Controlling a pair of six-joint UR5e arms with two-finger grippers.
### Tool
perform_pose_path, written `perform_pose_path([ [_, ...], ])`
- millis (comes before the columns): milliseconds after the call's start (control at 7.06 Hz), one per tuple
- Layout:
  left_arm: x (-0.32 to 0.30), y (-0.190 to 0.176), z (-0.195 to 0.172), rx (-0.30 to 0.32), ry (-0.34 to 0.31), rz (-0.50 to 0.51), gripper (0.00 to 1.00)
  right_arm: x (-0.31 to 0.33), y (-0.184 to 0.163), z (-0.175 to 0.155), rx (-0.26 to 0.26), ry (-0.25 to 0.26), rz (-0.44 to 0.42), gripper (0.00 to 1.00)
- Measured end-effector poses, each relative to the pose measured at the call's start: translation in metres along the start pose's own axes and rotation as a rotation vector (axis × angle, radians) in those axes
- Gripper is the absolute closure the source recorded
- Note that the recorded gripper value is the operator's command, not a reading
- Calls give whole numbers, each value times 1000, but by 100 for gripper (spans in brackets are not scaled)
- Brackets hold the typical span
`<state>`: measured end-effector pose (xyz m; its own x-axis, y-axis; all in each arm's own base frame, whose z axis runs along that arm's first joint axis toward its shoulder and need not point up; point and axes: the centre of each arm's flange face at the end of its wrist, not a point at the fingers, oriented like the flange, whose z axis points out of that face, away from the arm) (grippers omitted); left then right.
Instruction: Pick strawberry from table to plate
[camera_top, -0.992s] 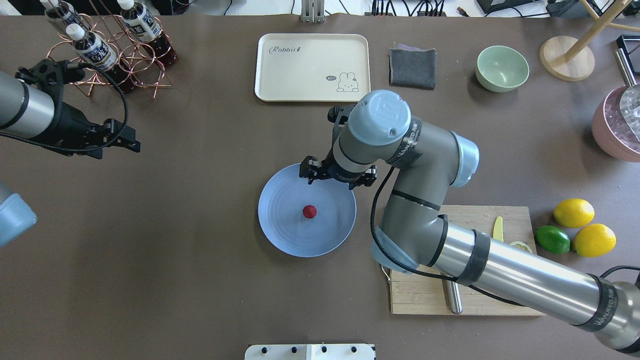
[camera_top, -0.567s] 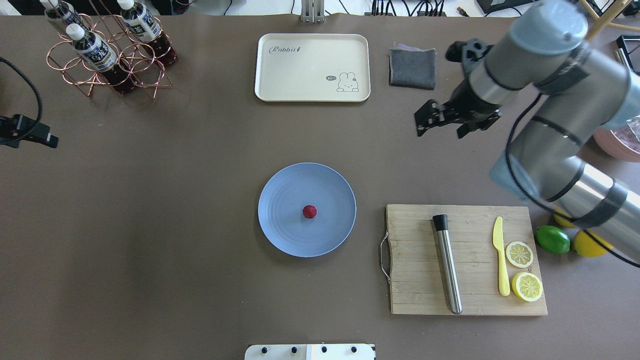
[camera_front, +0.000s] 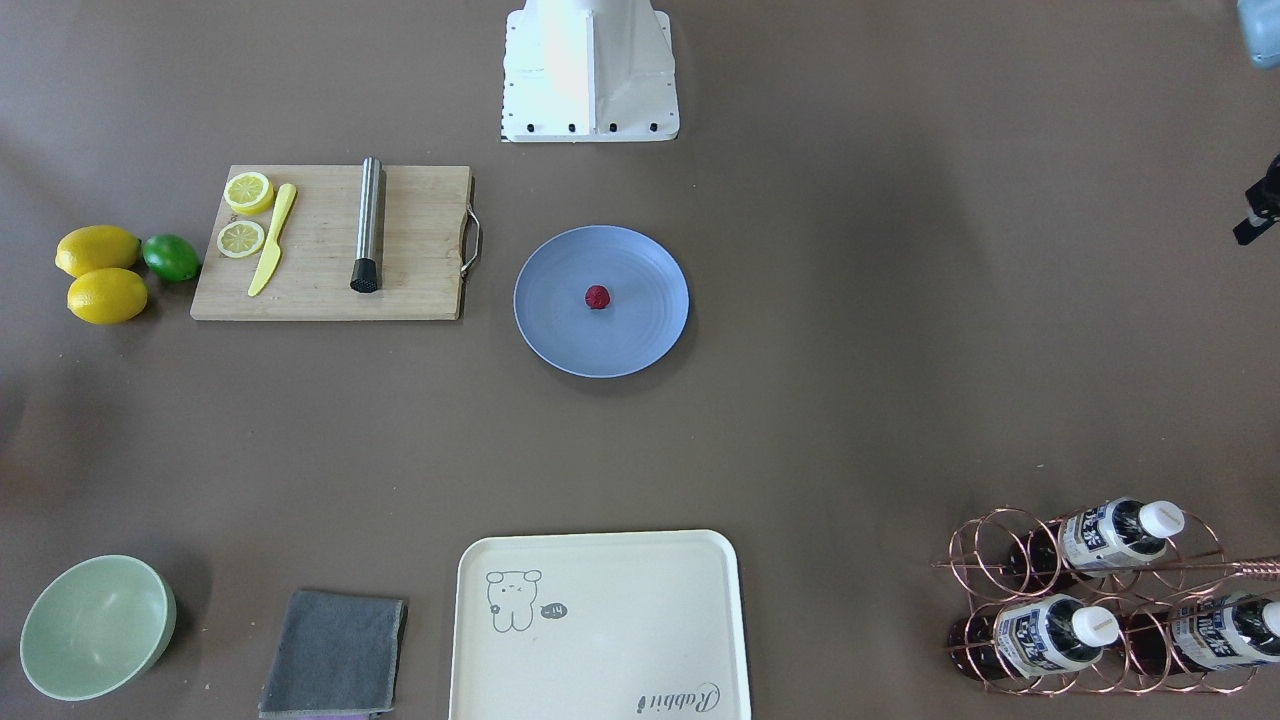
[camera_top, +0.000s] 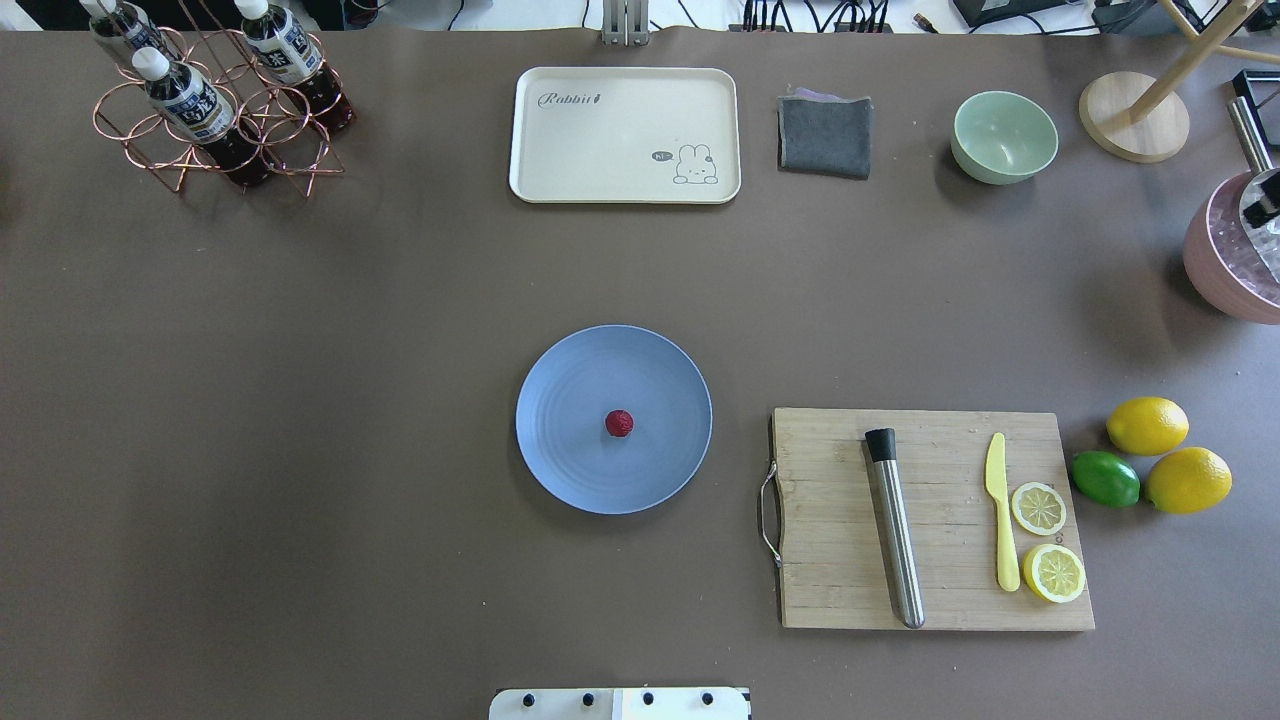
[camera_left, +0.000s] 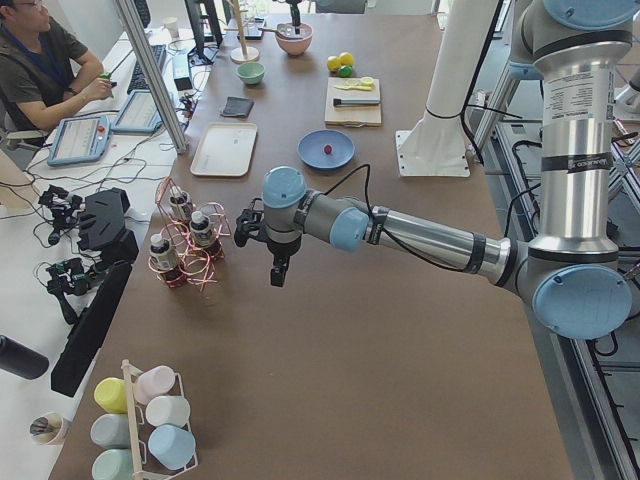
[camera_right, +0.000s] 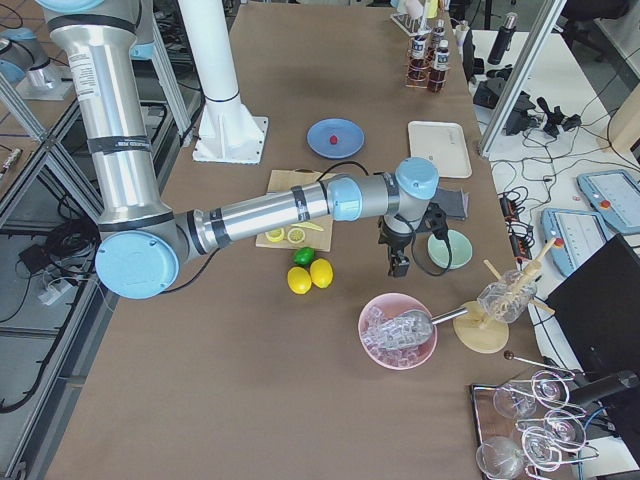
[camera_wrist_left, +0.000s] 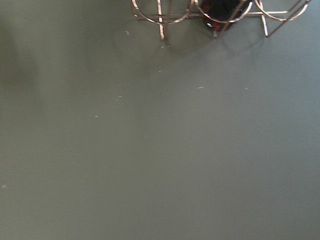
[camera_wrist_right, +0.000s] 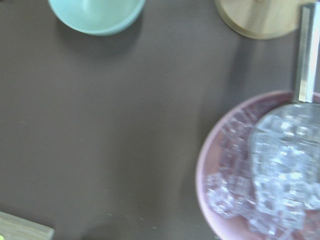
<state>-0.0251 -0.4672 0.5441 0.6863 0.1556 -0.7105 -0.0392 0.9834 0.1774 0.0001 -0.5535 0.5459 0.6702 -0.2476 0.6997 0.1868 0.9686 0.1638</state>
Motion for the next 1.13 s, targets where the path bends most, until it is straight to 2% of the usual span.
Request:
perform_pose_path([
  [142,-21,8,-8,-21,-11,-3,3,54,23,-6,-11,4,-9,0],
  [425,-47,18,-5,-55,-16,-49,3,109,54,-5,-23,3,-8,0],
  [850,-75,32,-6,-57,-19,-120,3,120,62,-7,-22,9,-7,0],
  [1134,-79,35,-10,-49,-35,-125,3,123,63,-7,-33,38,-9,0],
])
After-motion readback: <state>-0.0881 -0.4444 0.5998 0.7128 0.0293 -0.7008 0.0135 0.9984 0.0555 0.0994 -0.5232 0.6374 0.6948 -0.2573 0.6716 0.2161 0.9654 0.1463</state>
